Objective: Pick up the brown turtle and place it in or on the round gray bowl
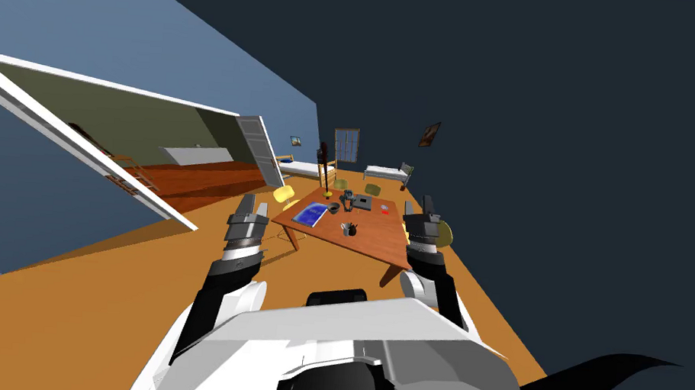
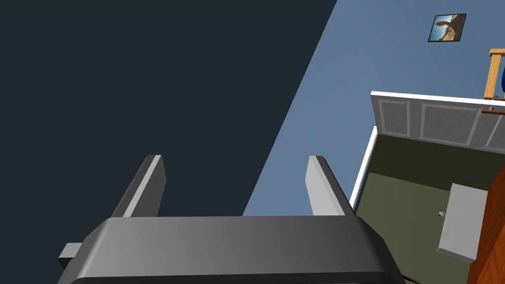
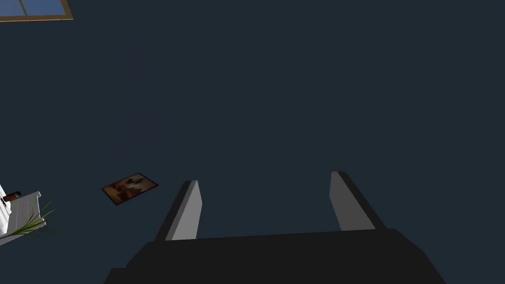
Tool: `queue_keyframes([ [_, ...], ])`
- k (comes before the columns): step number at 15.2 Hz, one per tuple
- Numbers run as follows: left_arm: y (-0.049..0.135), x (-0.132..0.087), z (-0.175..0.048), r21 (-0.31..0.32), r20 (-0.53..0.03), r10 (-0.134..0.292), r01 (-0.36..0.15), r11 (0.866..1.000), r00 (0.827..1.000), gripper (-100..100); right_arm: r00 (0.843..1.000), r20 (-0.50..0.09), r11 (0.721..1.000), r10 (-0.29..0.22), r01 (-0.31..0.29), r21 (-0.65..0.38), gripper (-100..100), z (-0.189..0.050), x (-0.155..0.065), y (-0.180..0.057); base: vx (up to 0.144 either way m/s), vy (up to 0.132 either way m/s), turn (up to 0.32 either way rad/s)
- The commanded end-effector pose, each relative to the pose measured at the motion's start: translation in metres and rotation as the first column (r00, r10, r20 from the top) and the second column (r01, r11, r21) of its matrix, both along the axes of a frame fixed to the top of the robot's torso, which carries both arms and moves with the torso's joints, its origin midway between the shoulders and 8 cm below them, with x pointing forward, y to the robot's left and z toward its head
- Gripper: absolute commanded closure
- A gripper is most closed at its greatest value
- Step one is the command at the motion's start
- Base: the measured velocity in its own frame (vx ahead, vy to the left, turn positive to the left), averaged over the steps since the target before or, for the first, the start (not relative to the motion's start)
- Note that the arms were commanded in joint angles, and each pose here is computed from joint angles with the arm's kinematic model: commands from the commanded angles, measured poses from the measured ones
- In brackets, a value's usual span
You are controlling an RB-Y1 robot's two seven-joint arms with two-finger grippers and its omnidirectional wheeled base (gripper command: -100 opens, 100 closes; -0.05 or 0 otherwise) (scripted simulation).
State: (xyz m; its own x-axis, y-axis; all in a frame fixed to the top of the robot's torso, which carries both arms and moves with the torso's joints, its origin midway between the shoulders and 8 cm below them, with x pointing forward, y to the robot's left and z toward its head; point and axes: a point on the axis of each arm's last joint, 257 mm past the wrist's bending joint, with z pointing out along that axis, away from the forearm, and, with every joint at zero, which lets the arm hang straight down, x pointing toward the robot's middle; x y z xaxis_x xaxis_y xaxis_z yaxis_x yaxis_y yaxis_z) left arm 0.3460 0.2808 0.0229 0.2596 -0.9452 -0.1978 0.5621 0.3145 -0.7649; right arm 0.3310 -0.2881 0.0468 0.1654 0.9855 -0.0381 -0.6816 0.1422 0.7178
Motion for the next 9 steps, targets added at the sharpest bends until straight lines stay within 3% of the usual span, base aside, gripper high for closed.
queue_keyframes([
  [1,0.000,0.000,0.000,0.000,0.000,0.000,0.000,1.000,1.000,0,0.999,-0.038,1.000,0.024,-0.024,-0.001,-100,-0.011,0.009,0.000,-0.017,0.002,0.005],
  [4,0.000,0.000,0.000,0.000,0.000,0.000,0.000,1.000,1.000,0,0.995,-0.088,0.999,0.052,-0.050,0.017,-100,-0.027,0.021,-0.002,-0.054,-0.006,0.014],
  [6,0.000,0.000,0.000,0.000,0.000,0.000,0.000,1.000,1.000,0,0.984,-0.153,0.995,0.086,-0.078,0.058,-100,-0.049,0.036,-0.006,-0.061,-0.007,0.024],
  [7,0.000,0.000,0.000,0.000,0.000,0.000,0.000,1.000,1.000,0,0.984,-0.153,0.995,0.086,-0.078,0.058,-100,-0.049,0.036,-0.006,-0.066,-0.008,0.026],
  [9,0.000,0.000,0.000,0.000,0.000,0.000,0.000,1.000,1.000,0,0.965,-0.227,0.987,0.129,-0.103,0.121,-100,-0.077,0.054,-0.012,-0.063,-0.008,0.046],
])
